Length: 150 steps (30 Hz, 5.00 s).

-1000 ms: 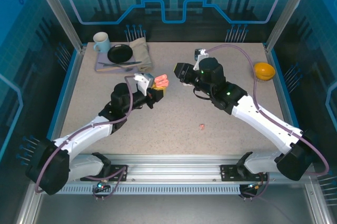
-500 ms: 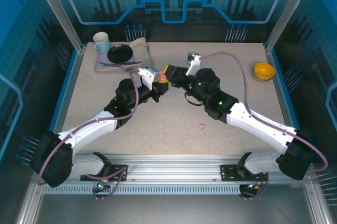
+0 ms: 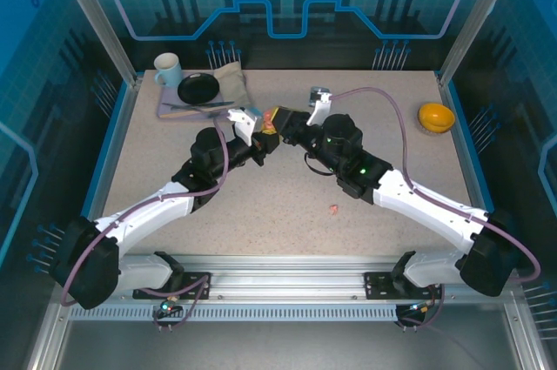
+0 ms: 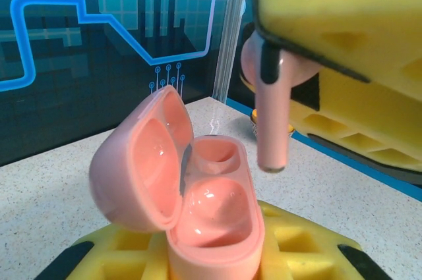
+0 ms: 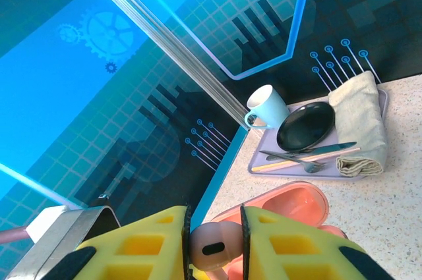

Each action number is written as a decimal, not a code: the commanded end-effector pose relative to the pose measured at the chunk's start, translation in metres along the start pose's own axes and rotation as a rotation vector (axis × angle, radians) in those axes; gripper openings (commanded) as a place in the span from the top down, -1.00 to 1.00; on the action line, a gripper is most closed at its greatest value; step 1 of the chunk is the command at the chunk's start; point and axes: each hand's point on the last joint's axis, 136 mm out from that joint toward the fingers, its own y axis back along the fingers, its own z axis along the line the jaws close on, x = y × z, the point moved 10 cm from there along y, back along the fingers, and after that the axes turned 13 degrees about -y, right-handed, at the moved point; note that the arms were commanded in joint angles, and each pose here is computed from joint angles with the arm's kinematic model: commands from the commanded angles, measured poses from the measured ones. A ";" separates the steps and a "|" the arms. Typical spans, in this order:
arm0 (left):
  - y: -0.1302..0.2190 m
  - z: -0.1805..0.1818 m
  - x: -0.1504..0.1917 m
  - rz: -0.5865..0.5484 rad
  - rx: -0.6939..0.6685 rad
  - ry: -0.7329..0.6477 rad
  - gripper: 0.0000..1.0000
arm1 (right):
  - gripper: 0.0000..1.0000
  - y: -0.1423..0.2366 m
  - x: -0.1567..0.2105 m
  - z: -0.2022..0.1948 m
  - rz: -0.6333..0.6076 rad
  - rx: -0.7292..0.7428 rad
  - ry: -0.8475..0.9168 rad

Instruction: Insert wireless bluetooth earbuds into charging case

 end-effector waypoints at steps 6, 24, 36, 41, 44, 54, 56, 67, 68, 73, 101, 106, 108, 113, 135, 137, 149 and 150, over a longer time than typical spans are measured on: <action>-0.003 -0.003 -0.021 -0.069 0.010 -0.035 1.00 | 0.51 -0.009 0.006 -0.002 -0.018 0.004 0.024; -0.004 -0.002 -0.021 -0.061 0.005 -0.048 1.00 | 0.54 -0.005 0.014 -0.010 0.013 0.017 0.022; -0.005 -0.001 -0.020 -0.053 0.000 -0.047 1.00 | 0.56 0.001 0.020 -0.014 0.041 0.022 0.024; -0.006 -0.001 -0.020 -0.052 0.002 -0.050 1.00 | 0.57 0.005 0.023 -0.016 0.059 0.032 0.030; -0.006 -0.001 -0.021 -0.057 0.004 -0.051 1.00 | 0.57 0.003 0.026 -0.017 0.079 0.048 0.038; -0.005 -0.002 -0.023 -0.062 0.010 -0.049 1.00 | 0.57 -0.016 0.037 -0.019 0.209 0.106 0.077; -0.004 -0.002 -0.023 -0.061 0.005 -0.053 1.00 | 0.56 -0.017 0.039 -0.021 0.216 0.114 0.076; -0.003 -0.002 -0.022 -0.064 0.004 -0.054 1.00 | 0.28 -0.012 0.033 -0.018 0.190 0.130 0.072; -0.003 -0.002 -0.022 -0.063 0.005 -0.054 1.00 | 0.28 -0.012 0.032 -0.018 0.186 0.129 0.072; -0.002 -0.002 -0.022 -0.063 0.002 -0.052 1.00 | 0.19 -0.010 0.027 -0.016 0.164 0.129 0.062; 0.000 -0.002 -0.024 -0.068 0.003 -0.057 1.00 | -0.20 0.015 -0.005 -0.024 0.092 0.138 -0.033; 0.003 -0.004 -0.021 -0.059 0.018 -0.067 1.00 | -0.23 0.024 -0.018 -0.015 0.135 0.163 -0.005; 0.005 -0.005 -0.020 -0.053 0.026 -0.070 1.00 | -0.23 0.026 -0.020 -0.009 0.180 0.178 0.038; 0.009 -0.007 -0.018 -0.044 0.064 -0.069 1.00 | -0.28 0.029 -0.020 0.004 0.378 0.207 0.212; 0.013 -0.012 -0.014 -0.025 0.138 -0.072 1.00 | -0.40 0.027 -0.016 -0.002 0.469 0.245 0.307; 0.013 -0.013 -0.014 -0.024 0.144 -0.072 1.00 | -0.40 0.025 -0.018 -0.003 0.458 0.247 0.299; 0.010 -0.015 -0.009 -0.015 0.179 -0.064 1.00 | -0.39 0.012 -0.028 -0.006 0.439 0.216 0.219; 0.010 -0.015 -0.009 -0.015 0.181 -0.064 1.00 | -0.39 0.011 -0.028 -0.007 0.440 0.216 0.216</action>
